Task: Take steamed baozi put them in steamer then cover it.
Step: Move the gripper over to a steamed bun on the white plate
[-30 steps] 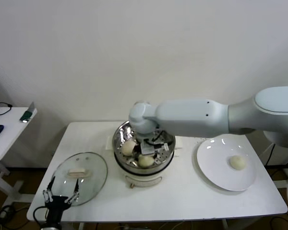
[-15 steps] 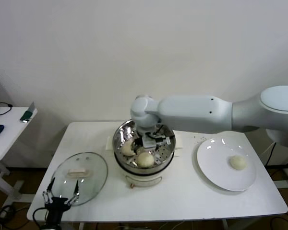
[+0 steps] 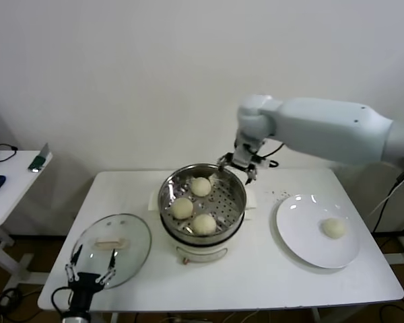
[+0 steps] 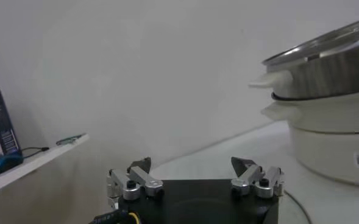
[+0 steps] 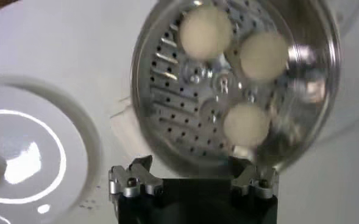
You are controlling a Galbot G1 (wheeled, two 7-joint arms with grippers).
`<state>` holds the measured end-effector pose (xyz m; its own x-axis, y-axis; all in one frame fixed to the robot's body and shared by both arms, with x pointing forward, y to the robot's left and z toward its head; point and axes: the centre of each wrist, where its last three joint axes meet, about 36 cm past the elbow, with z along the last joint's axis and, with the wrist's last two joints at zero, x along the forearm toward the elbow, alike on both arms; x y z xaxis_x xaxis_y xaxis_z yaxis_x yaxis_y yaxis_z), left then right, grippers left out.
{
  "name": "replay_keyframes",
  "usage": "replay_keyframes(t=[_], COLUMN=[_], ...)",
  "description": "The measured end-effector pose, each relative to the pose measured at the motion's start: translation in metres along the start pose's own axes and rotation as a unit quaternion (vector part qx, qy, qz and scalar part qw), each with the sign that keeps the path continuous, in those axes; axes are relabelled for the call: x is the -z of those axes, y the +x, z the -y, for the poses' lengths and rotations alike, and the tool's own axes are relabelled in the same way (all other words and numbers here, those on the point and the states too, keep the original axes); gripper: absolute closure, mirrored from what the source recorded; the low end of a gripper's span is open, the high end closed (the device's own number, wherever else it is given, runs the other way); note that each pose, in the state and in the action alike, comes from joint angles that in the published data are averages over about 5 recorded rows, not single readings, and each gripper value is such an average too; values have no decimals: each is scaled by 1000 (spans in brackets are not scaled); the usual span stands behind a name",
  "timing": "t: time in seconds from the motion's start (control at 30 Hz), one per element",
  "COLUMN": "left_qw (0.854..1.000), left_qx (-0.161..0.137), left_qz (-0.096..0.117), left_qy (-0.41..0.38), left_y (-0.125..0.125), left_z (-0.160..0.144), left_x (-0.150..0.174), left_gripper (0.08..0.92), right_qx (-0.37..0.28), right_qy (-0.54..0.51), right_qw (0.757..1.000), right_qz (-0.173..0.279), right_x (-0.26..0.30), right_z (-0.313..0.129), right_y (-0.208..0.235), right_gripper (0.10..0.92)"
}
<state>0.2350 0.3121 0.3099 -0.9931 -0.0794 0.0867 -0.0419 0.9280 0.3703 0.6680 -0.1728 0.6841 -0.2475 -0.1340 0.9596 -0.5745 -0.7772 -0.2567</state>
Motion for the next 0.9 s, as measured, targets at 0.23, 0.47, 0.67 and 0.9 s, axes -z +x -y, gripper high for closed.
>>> replay_keyframes(t=[0.23, 0.47, 0.67, 0.9], left_qw=[1000, 1000, 1000, 1000], left_qx=[1, 6, 9, 10], left_qz=[7, 7, 1, -3], left_qy=[5, 3, -1, -4], left_y=[-5, -5, -3, -4], left_z=[5, 1, -1, 2], left_x=[7, 9, 8, 9], left_gripper=[177, 177, 177, 177], right_qx=[1, 37, 67, 96], right_qy=[-203, -341, -392, -417], right_qw=[979, 939, 917, 903], right_qz=[-7, -10, -18, -38], right_x=[-61, -104, -120, -134], right_z=[-82, -176, -236, -284], right_y=[-4, -43, -82, -117], right_gripper=[200, 200, 200, 200])
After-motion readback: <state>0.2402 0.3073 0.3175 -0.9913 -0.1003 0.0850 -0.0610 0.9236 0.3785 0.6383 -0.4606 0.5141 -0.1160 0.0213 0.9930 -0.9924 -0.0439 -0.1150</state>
